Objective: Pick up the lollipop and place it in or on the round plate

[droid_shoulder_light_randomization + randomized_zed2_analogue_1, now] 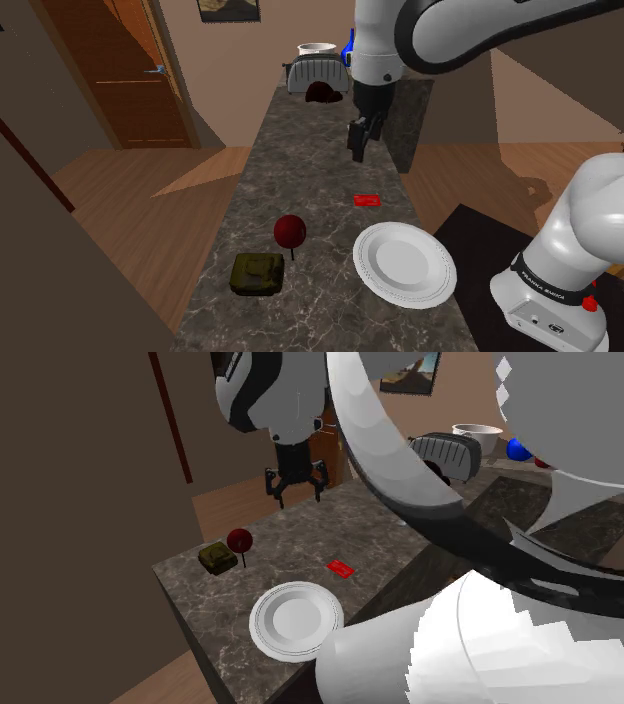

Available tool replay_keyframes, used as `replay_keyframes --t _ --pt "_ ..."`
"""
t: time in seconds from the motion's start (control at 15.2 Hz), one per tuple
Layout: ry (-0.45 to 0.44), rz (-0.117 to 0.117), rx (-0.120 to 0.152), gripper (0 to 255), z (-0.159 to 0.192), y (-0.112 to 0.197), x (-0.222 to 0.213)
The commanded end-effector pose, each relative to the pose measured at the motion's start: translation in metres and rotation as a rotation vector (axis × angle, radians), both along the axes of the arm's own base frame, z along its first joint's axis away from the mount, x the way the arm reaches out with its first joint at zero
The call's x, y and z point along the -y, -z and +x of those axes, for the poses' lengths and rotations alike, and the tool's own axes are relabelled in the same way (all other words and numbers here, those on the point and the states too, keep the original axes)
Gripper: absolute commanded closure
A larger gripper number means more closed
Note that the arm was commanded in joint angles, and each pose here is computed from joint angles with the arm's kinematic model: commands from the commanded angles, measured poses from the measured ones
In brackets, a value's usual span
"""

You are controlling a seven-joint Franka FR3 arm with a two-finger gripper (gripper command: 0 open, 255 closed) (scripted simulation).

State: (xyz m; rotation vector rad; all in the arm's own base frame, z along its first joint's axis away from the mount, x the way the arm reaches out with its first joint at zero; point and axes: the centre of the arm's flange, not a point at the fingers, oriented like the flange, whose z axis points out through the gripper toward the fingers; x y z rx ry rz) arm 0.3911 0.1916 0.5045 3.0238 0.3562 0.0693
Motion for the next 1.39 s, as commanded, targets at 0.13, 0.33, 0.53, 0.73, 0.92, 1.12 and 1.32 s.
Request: replay_keyframes --t 0.13,0.33,0.53,0.73,0.92,1.12,1.32 --pt "-0.031 -0.021 0.008 0 0.015 0.023 -0.049" --pt "-0.055 -0.037 0.013 0 0.026 0.041 -0.085" --pt "-0.079 -0.054 0.018 0 0.035 0.060 -0.121" --pt "-0.102 -0.071 0.023 0 0.044 0.079 -0.156" --pt "-0.126 -0.087 0.029 0 0.052 0.099 -0.192" --pt "-0.149 -0.104 0.034 0 0.059 0.120 -0.227" --pt "-0.150 -0.104 0.034 0 0.061 0.131 -0.227"
